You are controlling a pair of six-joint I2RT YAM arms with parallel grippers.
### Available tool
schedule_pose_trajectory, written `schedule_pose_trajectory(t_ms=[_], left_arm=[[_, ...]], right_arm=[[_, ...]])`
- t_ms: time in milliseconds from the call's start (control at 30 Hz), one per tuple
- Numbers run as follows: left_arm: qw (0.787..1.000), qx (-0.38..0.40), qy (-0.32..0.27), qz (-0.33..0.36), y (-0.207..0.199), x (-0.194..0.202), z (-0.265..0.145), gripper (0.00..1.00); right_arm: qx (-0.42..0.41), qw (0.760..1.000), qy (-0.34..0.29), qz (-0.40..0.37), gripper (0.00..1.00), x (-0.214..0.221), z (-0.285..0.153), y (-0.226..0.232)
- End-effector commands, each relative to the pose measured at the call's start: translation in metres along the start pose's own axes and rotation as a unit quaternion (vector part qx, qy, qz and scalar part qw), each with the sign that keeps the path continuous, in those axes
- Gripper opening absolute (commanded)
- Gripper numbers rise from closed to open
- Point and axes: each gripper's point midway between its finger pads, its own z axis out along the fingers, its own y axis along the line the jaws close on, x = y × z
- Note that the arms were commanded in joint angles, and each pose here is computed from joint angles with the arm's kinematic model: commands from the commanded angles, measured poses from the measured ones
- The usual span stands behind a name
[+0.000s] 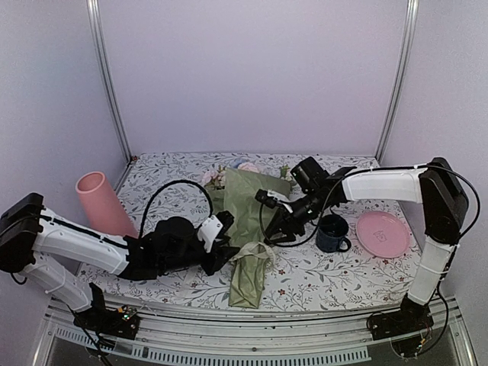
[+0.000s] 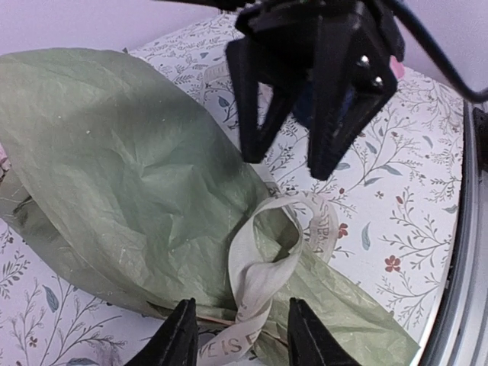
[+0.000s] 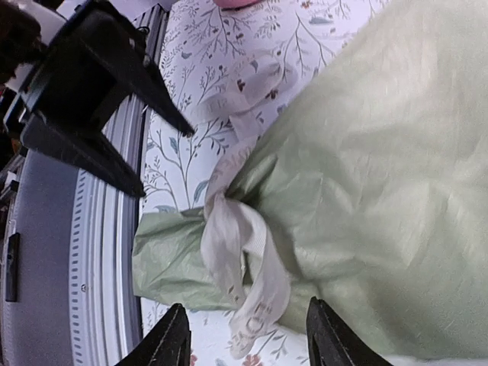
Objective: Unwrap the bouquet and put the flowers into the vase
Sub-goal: Untie the half-tied ribbon from the tied bouquet.
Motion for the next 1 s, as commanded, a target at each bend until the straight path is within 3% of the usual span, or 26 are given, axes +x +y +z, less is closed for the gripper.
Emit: schedule_pose_trajectory(t_ms=[0,133,400,500,600,800,967], left_arm=[[0.999,0.032,0.007,-0.008,-0.016,0.009,0.001,0.42],[0.999,0.039,0.01,-0.01,-0.021,0.014,0.007,0.46],[1.0,0.024,0.011,0.01,-0.021,0.019,0.022,0.49],[0.999,0.022,0.015,0.037,-0.023,0.016,0.034,0.5],[0.998,0.018,0.023,0.061,-0.024,0.014,0.046,0.5],[0.996,-0.014,0.03,0.081,-0.013,0.017,0.054,0.5],[0.995,-0.031,0.046,0.084,0.0,0.022,0.062,0.51]], right_arm=[[-0.015,1.0,0.006,0.0,0.57,-0.021,0.01,-0.006],[-0.006,1.0,0.031,0.001,0.59,-0.022,0.025,-0.015],[0.007,0.997,0.072,0.018,0.55,-0.01,0.041,-0.028],[0.004,0.996,0.082,0.024,0.44,-0.006,0.042,-0.027],[-0.004,0.996,0.09,0.025,0.4,-0.006,0.039,-0.022],[0.012,0.995,0.092,0.025,0.08,-0.001,0.029,-0.023],[0.032,0.997,0.058,0.03,0.0,0.001,0.002,-0.024]])
